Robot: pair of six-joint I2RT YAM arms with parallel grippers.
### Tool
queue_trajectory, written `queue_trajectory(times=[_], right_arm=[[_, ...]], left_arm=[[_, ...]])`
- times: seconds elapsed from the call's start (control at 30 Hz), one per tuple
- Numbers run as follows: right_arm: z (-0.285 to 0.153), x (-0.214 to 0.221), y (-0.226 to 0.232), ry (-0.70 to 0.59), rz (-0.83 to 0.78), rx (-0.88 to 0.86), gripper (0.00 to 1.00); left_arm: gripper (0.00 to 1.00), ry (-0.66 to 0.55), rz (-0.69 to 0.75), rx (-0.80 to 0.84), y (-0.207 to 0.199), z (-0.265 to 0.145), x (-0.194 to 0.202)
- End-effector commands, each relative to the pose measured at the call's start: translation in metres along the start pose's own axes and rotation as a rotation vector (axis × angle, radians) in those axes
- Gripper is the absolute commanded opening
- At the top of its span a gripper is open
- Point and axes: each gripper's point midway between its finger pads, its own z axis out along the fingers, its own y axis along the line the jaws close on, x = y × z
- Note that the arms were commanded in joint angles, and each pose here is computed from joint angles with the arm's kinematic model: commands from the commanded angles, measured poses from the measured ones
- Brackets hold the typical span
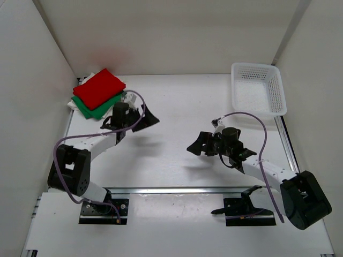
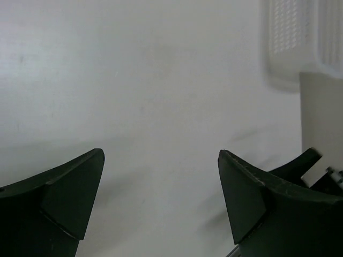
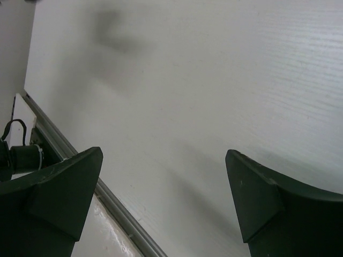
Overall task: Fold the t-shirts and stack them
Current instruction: Put the neatly folded tshirt into the corner of the board with the left arm
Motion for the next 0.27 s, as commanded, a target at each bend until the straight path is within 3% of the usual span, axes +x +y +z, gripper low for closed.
queue_trajectory(times=[0.0,0.13,0.23], right_arm=[[-0.003,0.008,0.001,-0.027,-0.035,0.001,0.99],[-0.003,0.014,0.000,-0.028,-0.054,0.004,0.99],[-0.004,0.015,-0.002,-0.019,-0.048,-0.006,0.99]], left_arm=[[0.98,0.061,-0.017,0.057,0.013,-0.026,0.044],[0.99,0.105,0.102,-0.031,0.023,-0.042,0.081],[0.99,0.082,0.147,-0.056,0.018,-0.049,0.081]])
